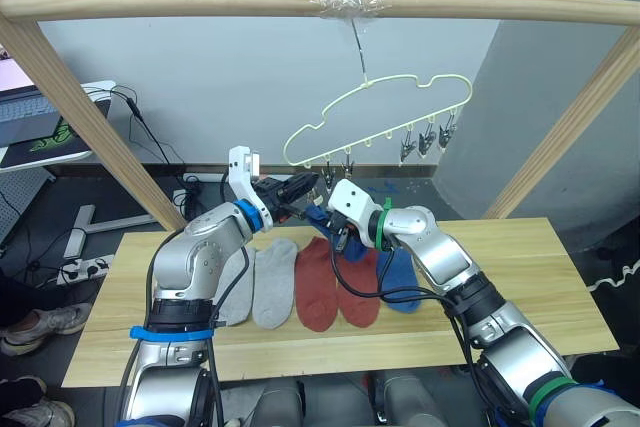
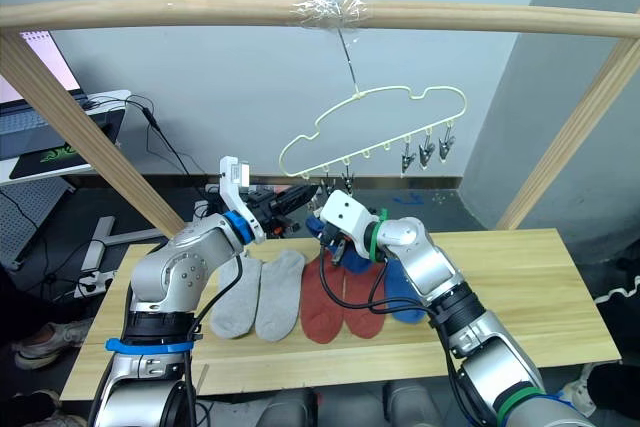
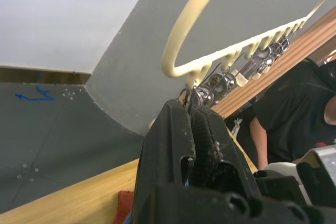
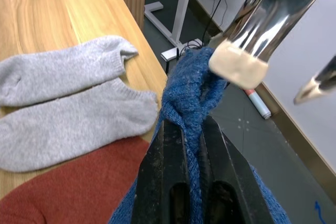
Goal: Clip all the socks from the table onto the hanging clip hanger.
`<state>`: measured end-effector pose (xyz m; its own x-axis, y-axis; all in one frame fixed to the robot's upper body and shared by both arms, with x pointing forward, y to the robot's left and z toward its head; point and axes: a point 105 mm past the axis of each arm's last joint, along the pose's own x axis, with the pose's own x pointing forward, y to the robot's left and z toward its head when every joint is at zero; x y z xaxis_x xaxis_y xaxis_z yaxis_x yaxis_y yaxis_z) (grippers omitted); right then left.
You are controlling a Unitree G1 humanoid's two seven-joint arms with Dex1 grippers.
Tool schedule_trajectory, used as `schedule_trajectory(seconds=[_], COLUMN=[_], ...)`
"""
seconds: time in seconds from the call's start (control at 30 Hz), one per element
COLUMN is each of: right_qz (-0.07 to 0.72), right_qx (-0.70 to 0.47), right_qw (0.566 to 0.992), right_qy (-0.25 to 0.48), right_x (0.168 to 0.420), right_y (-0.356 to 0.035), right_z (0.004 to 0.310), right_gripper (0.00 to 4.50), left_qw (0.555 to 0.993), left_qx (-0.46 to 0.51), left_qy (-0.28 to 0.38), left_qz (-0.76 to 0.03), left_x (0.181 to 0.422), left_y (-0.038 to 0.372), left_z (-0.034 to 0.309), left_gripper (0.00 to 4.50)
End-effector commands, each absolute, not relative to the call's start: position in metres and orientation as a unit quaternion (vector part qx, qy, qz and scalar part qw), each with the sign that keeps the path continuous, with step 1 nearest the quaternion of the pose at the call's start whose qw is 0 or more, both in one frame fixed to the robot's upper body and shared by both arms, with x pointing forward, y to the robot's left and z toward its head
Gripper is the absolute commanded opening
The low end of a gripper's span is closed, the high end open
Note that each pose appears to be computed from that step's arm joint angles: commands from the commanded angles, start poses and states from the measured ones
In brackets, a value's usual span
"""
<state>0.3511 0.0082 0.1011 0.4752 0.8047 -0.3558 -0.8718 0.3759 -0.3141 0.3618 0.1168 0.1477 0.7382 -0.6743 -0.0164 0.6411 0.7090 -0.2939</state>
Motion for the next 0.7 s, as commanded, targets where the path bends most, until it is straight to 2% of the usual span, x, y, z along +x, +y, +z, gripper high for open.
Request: schedule_trajectory(seconds=[0.03,0.3,0.7], right_qz=[0.501,0.494,0.485], right_qx=[-0.226,-0.209,-0.227], right_qw=[0.834,0.843,0.842], right_qy=[0.040,0.031,0.059], right_x=[0.356,0.359,0.362], right_y=[0.011,0.012,0.010], right_z=[0.121,0.129,0.109], right_gripper=[0.02,0.02,0.02], left_qw=[0.922,0.921,0.921], left_qx=[-0.119,-0.124,-0.132], left_qy=[0.046,0.046,0.042], left_qz=[-0.365,-0.365,-0.363], left_x=[0.359,0.358,0.359], left_y=[0.115,0.115,0.114], left_z=[0.154,0.152,0.155], left_gripper=[0.00,0.00,0.00])
